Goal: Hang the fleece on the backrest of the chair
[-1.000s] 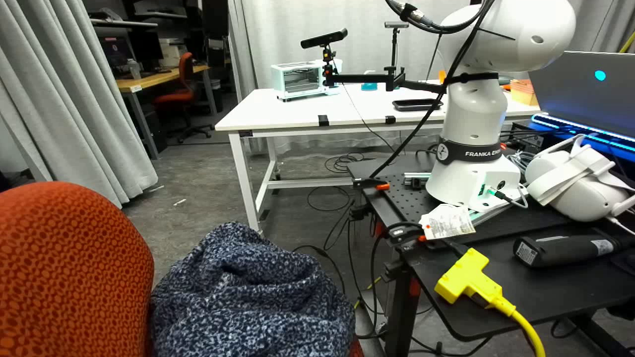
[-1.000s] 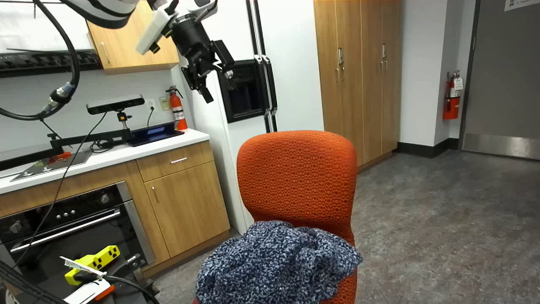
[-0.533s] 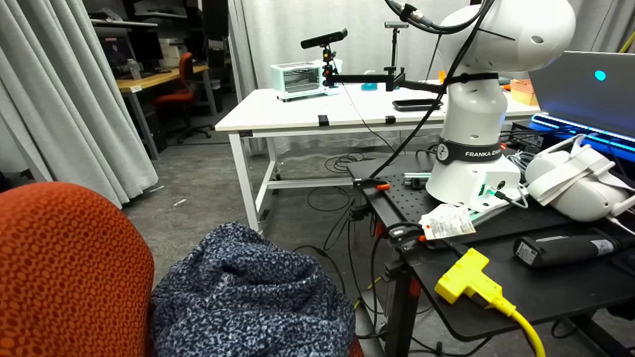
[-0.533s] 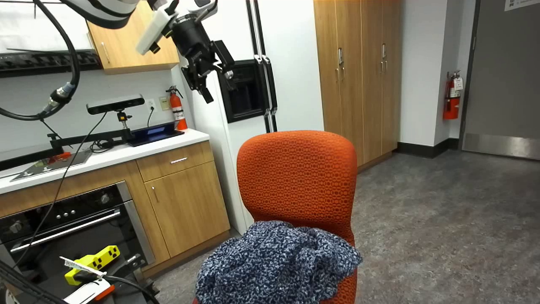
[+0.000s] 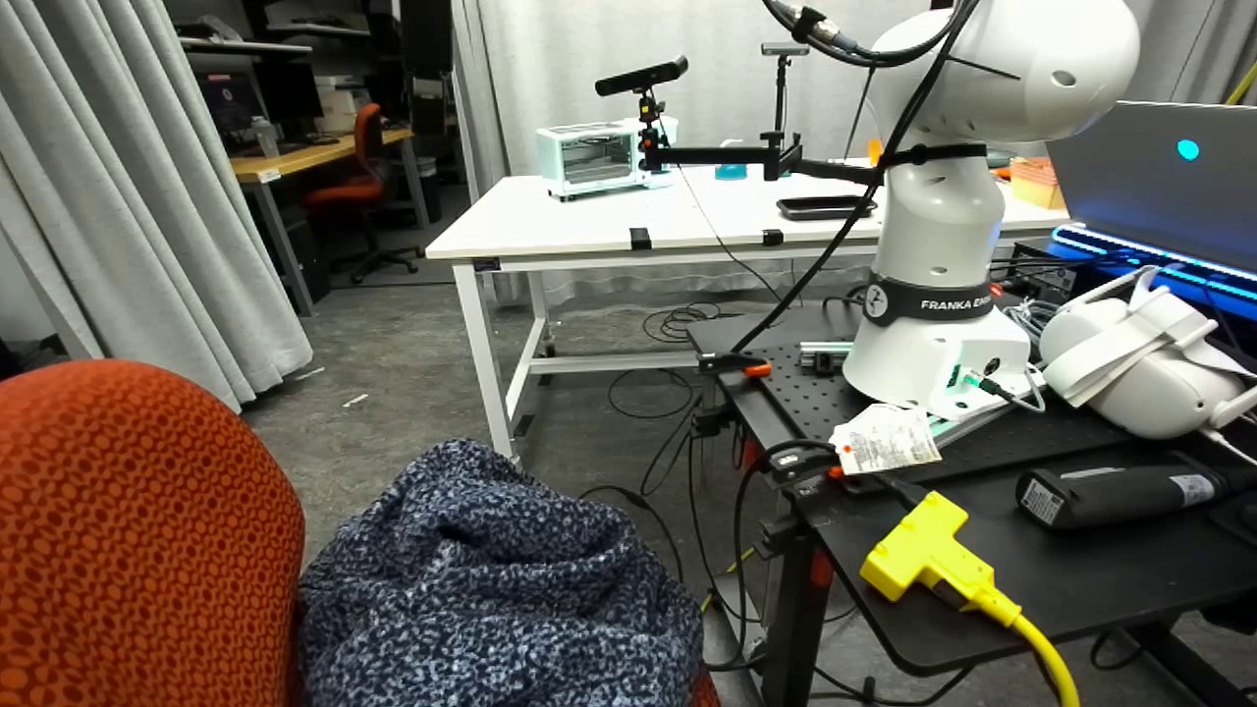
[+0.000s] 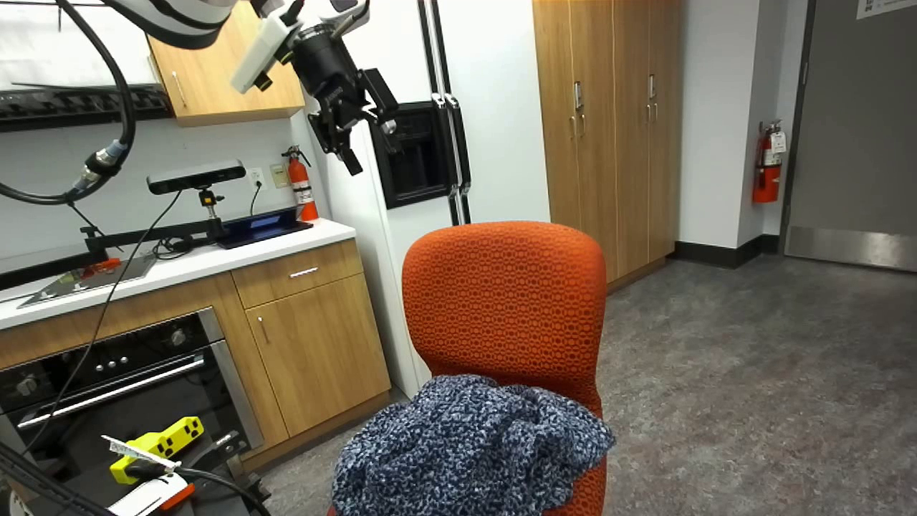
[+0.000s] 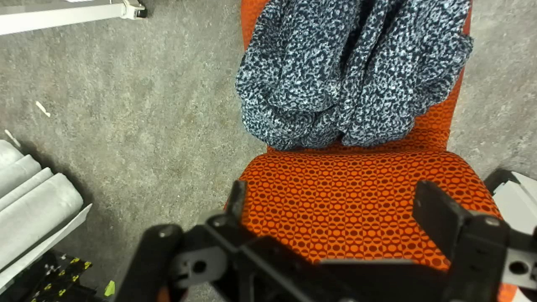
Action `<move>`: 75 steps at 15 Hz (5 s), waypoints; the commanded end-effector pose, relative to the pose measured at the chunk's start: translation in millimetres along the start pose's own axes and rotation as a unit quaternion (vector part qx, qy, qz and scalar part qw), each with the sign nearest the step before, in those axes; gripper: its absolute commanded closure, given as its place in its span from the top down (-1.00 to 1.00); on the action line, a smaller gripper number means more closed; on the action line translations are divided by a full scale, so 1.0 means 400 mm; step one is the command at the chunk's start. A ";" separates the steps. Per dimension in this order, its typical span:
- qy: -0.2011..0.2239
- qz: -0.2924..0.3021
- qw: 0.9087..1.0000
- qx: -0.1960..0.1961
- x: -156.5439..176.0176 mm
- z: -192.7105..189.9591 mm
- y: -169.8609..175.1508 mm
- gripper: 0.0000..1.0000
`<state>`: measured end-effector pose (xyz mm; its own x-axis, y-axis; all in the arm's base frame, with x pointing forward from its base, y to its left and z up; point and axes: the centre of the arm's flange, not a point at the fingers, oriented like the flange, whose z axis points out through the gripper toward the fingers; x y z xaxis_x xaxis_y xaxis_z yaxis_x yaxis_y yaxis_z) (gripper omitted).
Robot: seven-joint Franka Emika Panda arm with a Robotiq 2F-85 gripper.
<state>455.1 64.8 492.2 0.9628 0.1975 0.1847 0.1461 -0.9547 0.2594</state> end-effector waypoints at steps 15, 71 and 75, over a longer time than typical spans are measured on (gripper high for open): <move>0.000 0.000 1.000 0.000 0.000 0.000 0.000 1.00; -0.191 0.110 0.972 0.081 -0.126 1.124 -0.154 1.00; -0.182 0.108 0.975 0.074 -0.086 1.219 -0.158 1.00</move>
<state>495.5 8.6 36.6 0.9835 -0.0672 -0.1682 -0.0521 -0.9943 0.0929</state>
